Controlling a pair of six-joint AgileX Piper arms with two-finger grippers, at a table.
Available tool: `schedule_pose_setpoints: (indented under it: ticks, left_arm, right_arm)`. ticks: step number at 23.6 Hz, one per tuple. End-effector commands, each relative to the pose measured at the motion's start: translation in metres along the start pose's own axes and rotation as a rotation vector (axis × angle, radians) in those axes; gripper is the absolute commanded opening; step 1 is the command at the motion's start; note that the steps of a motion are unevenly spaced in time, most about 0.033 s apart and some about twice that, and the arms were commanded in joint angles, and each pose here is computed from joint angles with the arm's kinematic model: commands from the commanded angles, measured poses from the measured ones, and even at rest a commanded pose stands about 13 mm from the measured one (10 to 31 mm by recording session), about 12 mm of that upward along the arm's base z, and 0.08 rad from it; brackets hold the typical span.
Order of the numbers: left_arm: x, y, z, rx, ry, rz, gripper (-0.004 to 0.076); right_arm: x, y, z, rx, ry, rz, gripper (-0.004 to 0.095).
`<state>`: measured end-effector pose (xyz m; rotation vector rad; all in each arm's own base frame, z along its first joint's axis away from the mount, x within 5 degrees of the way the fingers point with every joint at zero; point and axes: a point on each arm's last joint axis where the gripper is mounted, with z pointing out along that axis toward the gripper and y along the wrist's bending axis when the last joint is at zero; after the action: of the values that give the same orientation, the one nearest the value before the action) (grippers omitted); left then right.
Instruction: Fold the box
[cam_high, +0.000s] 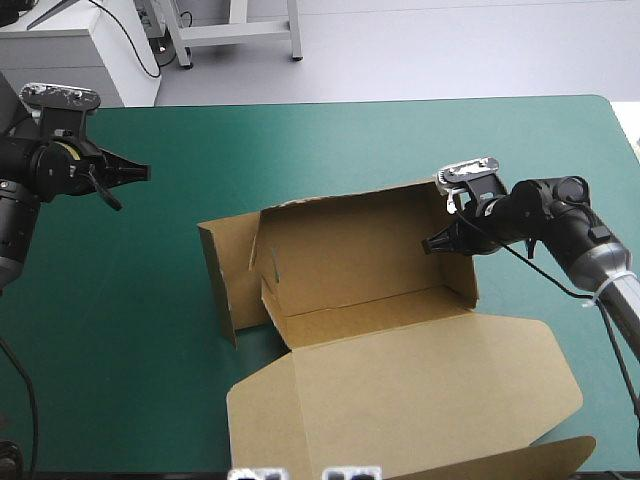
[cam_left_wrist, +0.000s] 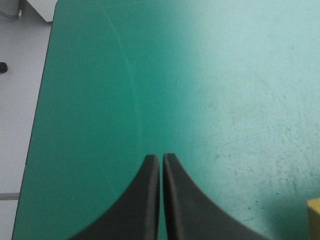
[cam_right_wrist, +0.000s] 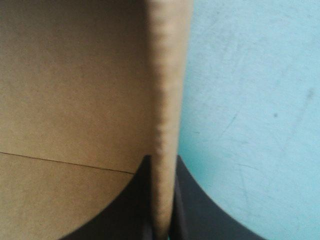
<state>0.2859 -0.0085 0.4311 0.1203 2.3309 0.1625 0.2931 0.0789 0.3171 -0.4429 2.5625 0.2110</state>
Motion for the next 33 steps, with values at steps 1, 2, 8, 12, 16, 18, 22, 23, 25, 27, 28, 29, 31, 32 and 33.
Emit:
schedule_pose_setpoints:
  ticks: [1, 2, 8, 12, 16, 18, 22, 23, 25, 27, 28, 29, 31, 32, 33]
  left_arm:
    - [-0.009, 0.003, -0.020, -0.007, -0.108, -0.016, 0.0008]
    - [-0.008, 0.003, -0.020, -0.007, -0.106, -0.016, 0.0008]
    - [-0.008, 0.003, -0.020, 0.000, -0.095, -0.020, 0.0008]
    - [-0.006, 0.003, -0.020, 0.000, -0.083, -0.020, 0.0008]
    - [-0.006, 0.001, -0.020, 0.022, -0.077, -0.033, 0.0008]
    - [-0.006, 0.001, -0.020, 0.022, -0.075, -0.013, 0.0008]
    - [-0.006, 0.001, -0.020, 0.022, -0.075, -0.013, 0.0008]
    - [-0.006, 0.001, -0.020, 0.022, -0.075, -0.013, 0.0008]
    - [-0.006, 0.001, -0.020, 0.022, -0.079, -0.013, 0.0008]
    - [-0.006, 0.001, -0.020, 0.022, -0.082, -0.013, 0.0008]
    - [-0.006, 0.001, -0.020, 0.022, -0.082, -0.013, 0.0008]
    - [-0.006, 0.001, -0.020, 0.022, -0.082, -0.013, 0.0008]
    - [-0.006, 0.001, -0.020, 0.022, -0.082, -0.013, 0.0008]
    - [-0.006, 0.001, -0.020, 0.022, -0.082, -0.013, 0.0008]
    - [-0.006, 0.001, -0.020, 0.022, -0.082, -0.013, 0.0008]
  right_arm:
    - [-0.010, -0.006, -0.017, 0.070, -0.073, 0.021, -0.0018]
    - [-0.011, -0.007, -0.014, 0.078, -0.064, 0.026, -0.0018]
    - [-0.027, -0.011, 0.007, 0.074, -0.015, 0.062, -0.0018]
    - [-0.042, -0.015, 0.031, 0.071, 0.021, 0.069, -0.0017]
    - [-0.053, -0.017, 0.044, 0.066, 0.039, 0.061, 0.0112]
    - [-0.056, -0.017, 0.042, 0.067, 0.007, 0.061, 0.0289]
    - [-0.071, -0.016, 0.019, 0.071, -0.004, 0.020, 0.0703]
    - [-0.075, -0.016, 0.013, 0.074, -0.005, 0.017, 0.0726]
    - [-0.082, -0.015, -0.001, 0.075, -0.015, -0.008, 0.0732]
    - [-0.086, -0.014, -0.010, 0.075, -0.021, -0.010, 0.0732]
    - [-0.088, -0.013, -0.014, 0.075, -0.022, -0.011, 0.0732]
    - [-0.088, -0.013, -0.019, 0.072, -0.007, -0.012, 0.0732]
    - [-0.085, -0.012, -0.019, 0.068, 0.031, -0.011, 0.0725]
    - [-0.081, -0.012, -0.019, 0.064, 0.063, -0.009, 0.0724]
    - [-0.078, -0.012, -0.017, 0.061, 0.093, -0.008, 0.0724]
